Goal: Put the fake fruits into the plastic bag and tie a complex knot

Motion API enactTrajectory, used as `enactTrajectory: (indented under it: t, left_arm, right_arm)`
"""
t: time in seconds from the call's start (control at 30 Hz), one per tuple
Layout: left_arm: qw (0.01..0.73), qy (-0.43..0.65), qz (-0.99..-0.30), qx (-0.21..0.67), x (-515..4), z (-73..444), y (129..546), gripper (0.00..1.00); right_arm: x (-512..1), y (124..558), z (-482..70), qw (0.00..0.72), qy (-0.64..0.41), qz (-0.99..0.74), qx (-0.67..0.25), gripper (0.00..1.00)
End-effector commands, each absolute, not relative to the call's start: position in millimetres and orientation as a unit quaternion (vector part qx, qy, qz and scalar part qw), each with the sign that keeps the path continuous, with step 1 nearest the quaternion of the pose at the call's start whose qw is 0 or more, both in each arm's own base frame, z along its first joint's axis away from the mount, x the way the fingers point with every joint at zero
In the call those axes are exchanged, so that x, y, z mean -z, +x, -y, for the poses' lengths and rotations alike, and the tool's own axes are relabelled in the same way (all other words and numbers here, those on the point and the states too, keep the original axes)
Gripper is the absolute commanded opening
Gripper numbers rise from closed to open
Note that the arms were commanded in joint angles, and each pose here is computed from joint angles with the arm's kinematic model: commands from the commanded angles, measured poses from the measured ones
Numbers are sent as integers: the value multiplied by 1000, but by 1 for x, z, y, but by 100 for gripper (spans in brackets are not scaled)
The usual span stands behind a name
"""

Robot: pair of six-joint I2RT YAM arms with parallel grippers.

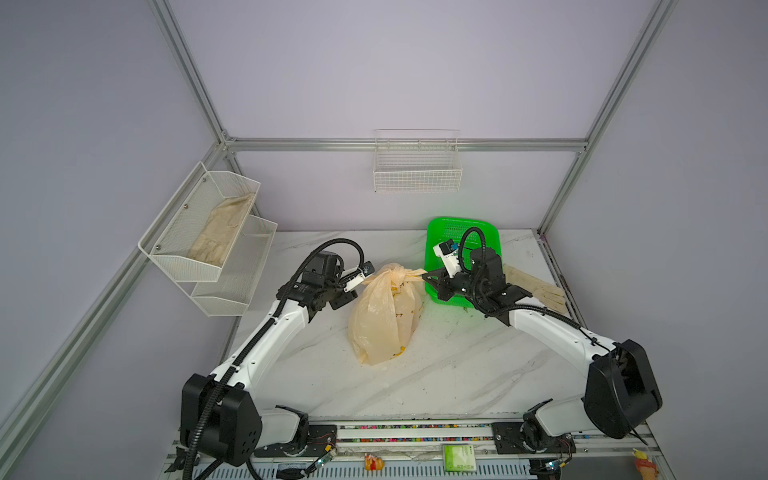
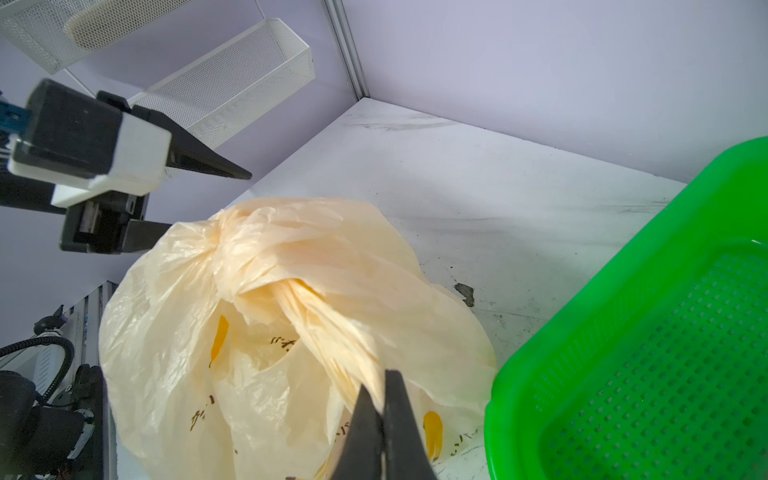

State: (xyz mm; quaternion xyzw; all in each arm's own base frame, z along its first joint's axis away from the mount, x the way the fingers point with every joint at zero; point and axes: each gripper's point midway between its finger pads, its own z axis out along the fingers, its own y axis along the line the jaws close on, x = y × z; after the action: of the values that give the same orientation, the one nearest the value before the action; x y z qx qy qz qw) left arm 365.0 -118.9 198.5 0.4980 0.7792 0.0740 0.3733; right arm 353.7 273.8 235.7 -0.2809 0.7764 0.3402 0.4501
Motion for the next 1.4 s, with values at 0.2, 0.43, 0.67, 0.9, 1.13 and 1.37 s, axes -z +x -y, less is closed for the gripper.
enactTrajectory:
  t: [0.2,0.43,0.67,0.9,1.13,1.37]
  left_arm:
    - [462,512,-722,-57,-266,145,393,54]
    - [456,539,-707,-46,-264,153,390,54]
    - [453,561,-692,-33,-265,160,387,55]
    - [435,574,-693,-17,-250,168,394,52]
    - [441,570,-693,-15,-257,169,393,34]
    - [444,570,-691,-9,-259,170,387,15]
  right_arm:
    - [-240,354,-272,459,-288,-771,-335,0]
    - [-239,355,-273,457,-289,-772,-334,0]
    - [-236,356,-272,455,-288,-775,-332,0]
    - [-236,356,-271,456,-287,-776,-328,0]
    - [-235,357,-271,456,-287,-777,-326,0]
    - [-234,357,-271,455,-287,-777,-326,0]
